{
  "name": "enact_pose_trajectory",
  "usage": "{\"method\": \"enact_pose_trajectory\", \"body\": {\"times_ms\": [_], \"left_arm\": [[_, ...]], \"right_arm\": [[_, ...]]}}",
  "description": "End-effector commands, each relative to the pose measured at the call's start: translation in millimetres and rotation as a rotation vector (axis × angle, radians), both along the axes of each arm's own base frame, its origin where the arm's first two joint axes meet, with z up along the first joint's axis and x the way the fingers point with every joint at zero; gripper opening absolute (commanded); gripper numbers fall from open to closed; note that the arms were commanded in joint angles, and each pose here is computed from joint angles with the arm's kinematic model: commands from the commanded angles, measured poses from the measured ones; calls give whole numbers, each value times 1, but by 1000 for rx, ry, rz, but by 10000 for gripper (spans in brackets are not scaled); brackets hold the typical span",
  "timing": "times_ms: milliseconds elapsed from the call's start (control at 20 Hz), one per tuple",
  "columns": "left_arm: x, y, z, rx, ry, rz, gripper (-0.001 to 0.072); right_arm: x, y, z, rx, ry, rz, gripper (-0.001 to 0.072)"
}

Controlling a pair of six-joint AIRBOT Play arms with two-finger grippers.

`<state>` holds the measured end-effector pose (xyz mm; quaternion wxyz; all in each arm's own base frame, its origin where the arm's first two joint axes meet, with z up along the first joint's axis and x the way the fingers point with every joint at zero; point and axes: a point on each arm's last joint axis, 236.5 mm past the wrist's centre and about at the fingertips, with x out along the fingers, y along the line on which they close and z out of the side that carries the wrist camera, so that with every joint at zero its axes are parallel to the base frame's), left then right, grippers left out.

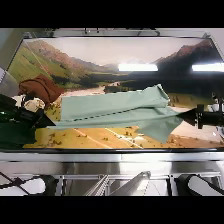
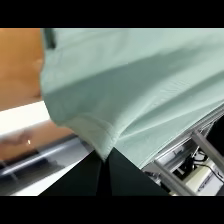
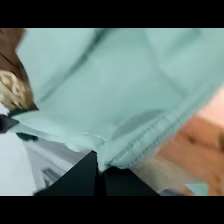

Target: Fold the shirts.

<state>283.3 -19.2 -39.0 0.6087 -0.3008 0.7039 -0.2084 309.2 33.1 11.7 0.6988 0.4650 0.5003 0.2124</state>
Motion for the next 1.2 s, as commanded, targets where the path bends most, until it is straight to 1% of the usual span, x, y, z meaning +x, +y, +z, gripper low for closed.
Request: {"method": "enact_pose_trajectory", "body": {"times_ms": [0,100,200,350,500,650,700,750,800,850,950,1000,1050,1100,1150], "left_arm": [[50,-6,23,16,-141,18,23],[77,-12,23,30,-164,-15,23],[105,-17,14,36,-170,-37,23],[147,-10,-8,53,-171,-1,23],[166,-5,-33,46,-137,14,22],[167,-15,-51,17,-86,-41,27],[166,-19,-55,9,-72,-57,44],[167,-22,-57,7,-67,-65,217],[169,-24,-56,8,-68,-67,301],[172,-23,-50,8,-82,-72,301],[175,-21,-25,0,-95,-101,310],[176,-20,-10,1,-105,-114,322],[179,-18,7,10,-133,-122,479],[186,-16,23,29,-167,-103,706],[192,-15,37,41,-208,-101,704]], "right_arm": [[59,8,10,0,-114,-85,17],[93,12,-9,-44,-132,-105,17],[131,10,-22,-53,-171,-151,17],[178,7,-39,-39,-214,-179,17],[197,9,-74,-28,-169,-161,18],[192,11,-102,-24,-116,-142,18],[187,12,-108,-45,-108,-114,18],[180,14,-111,-62,-103,-80,31],[176,16,-110,-64,-103,-52,186],[172,18,-104,-50,-112,-13,316],[162,11,-76,-35,-157,92,323],[157,1,-62,-52,-162,125,421],[155,-18,-52,-109,-148,131,578],[155,-39,-47,-191,-136,125,674],[155,-59,-45,-271,-133,122,695]]}}
